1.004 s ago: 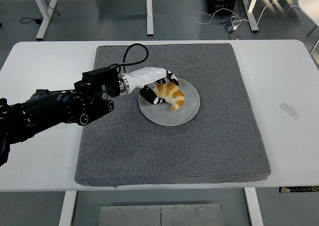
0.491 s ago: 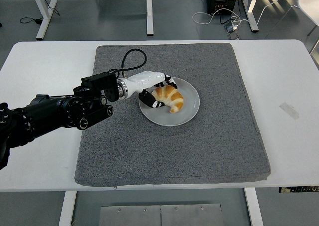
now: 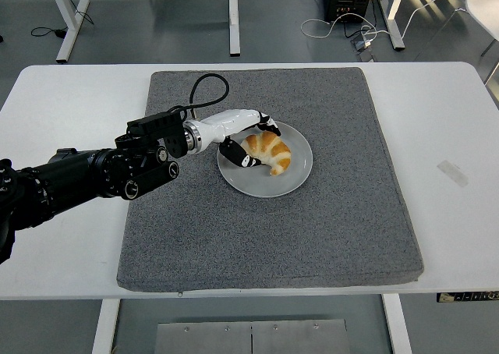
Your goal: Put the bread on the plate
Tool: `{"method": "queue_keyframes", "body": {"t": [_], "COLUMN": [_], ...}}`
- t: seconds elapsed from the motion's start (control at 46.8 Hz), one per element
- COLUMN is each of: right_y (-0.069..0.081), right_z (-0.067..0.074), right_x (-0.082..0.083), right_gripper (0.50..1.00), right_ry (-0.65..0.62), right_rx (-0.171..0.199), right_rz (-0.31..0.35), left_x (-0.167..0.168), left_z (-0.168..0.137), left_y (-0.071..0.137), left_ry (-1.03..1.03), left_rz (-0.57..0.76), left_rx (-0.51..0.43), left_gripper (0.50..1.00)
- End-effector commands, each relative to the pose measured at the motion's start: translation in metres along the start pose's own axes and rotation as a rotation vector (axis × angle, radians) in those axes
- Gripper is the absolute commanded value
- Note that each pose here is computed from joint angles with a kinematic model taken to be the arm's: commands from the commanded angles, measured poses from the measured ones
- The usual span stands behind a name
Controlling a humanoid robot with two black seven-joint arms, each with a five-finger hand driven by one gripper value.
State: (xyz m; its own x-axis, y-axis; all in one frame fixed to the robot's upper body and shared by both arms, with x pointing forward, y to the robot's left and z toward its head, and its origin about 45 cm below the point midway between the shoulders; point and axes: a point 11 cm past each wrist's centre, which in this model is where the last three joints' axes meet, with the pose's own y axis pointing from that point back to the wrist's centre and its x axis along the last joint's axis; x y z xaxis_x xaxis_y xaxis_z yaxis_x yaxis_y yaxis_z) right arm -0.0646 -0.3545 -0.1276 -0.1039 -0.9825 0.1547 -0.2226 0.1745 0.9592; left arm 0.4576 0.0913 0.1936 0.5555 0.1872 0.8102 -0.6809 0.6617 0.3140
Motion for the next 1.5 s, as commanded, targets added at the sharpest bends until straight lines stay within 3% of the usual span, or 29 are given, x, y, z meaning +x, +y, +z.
{"method": "queue_keyframes", "body": {"t": [0.0,0.235,0.427,0.62,0.791,1.068,1.218,1.474], "right_y": [0.000,0.000,0.000,0.000,0.000,0.000,0.000,0.000], "right_z": [0.000,0.000,0.000,0.000,0.000,0.000,0.000,0.001], "right_x": [0.000,0.000,0.000,0.000,0.000,0.000,0.000,0.000], "right_gripper": [1.000,1.000,1.000,1.000,1.000,1.000,1.000,1.000], "right_ry": [0.001,0.000,0.000,0.000,0.000,0.000,0.000,0.000], "right_rx": [0.000,0.000,0.000,0.000,0.000,0.000,0.000,-0.001], "right_rz": [0.001,0.000,0.000,0.000,0.000,0.000,0.000,0.000], "left_x": [0.000,-0.002,0.006,0.064,0.089,0.104,0.115,0.122], "left_z": [-0.001,-0.001,-0.003,-0.022,-0.041,-0.064,-0.070,-0.089], "left_y": [0.001,0.007,0.020,0.041,0.057,0.077,0.087,0.105], "left_ry": [0.014,0.057,0.078,0.277,0.424,0.694,0.901,0.994], "left_rz": [0.004,-0.007,-0.009,0.171,0.254,0.327,0.378,0.446], "left_rx": [0.004,-0.010,-0.024,0.001,0.021,0.027,-0.044,-0.063], "left_gripper": [0.890,0.963,0.969,0.974,0.974,0.978,0.981,0.983]}}
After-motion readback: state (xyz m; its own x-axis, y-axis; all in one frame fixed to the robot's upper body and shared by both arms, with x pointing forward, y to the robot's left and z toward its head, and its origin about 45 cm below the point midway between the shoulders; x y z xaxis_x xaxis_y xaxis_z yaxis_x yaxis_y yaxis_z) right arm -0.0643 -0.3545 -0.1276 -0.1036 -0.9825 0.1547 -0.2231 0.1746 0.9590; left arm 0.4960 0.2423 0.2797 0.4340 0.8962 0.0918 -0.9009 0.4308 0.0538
